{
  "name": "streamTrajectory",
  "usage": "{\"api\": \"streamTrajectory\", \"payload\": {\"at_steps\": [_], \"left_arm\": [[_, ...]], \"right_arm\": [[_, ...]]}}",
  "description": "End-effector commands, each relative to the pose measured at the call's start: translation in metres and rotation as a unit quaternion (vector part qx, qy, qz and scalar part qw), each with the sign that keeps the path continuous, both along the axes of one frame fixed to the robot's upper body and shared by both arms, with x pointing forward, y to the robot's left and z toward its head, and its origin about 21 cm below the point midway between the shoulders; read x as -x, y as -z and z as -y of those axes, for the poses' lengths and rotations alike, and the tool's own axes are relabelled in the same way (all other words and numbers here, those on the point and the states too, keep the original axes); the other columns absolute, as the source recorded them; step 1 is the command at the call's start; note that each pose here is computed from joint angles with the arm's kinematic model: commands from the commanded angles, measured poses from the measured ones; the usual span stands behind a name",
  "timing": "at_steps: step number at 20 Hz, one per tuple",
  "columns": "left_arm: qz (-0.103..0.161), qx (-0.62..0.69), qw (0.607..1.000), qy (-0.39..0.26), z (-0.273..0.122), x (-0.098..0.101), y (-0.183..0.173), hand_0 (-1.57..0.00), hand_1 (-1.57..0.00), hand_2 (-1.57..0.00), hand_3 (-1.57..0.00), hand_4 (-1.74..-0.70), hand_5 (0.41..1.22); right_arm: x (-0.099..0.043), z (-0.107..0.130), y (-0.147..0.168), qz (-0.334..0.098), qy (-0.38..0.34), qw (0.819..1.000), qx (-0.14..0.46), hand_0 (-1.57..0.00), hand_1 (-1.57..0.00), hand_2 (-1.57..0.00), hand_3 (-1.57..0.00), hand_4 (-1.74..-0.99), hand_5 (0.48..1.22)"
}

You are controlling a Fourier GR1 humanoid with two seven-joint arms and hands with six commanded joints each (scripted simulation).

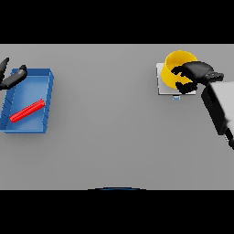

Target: Pick up the red beaker and tilt it to pour out 1 green nut into yellow bowl. Pick up the yellow bowl and place it on the metallic measuring scale.

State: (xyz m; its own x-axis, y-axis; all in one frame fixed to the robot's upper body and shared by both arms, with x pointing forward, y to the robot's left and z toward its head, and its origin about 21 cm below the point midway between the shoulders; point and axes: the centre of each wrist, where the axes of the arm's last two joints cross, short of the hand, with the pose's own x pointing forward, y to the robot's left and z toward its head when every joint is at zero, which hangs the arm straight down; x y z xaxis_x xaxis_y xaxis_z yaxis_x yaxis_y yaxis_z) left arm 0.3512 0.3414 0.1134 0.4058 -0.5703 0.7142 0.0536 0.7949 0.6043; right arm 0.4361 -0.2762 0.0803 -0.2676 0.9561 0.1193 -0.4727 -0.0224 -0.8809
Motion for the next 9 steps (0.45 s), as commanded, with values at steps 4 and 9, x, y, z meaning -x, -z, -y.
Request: {"api": "streamTrajectory", "payload": {"at_steps": [4,9], "left_arm": [[0.001,-0.003,1.000,0.002,-0.0014,0.0008,-0.0035,0.00,0.00,0.00,0.00,-0.83,0.752],[0.002,-0.007,1.000,0.007,0.0035,0.0025,-0.0026,0.00,0.00,0.00,0.00,-0.83,0.760]], "right_arm": [[-0.0005,-0.0041,0.0010,-0.004,-0.007,1.000,0.016,-0.20,-0.19,-0.15,-0.13,-1.435,0.817],[-0.0015,-0.0039,-0.0021,-0.014,-0.001,1.000,0.027,-0.06,-0.06,-0.05,-0.04,-1.390,0.779]]}}
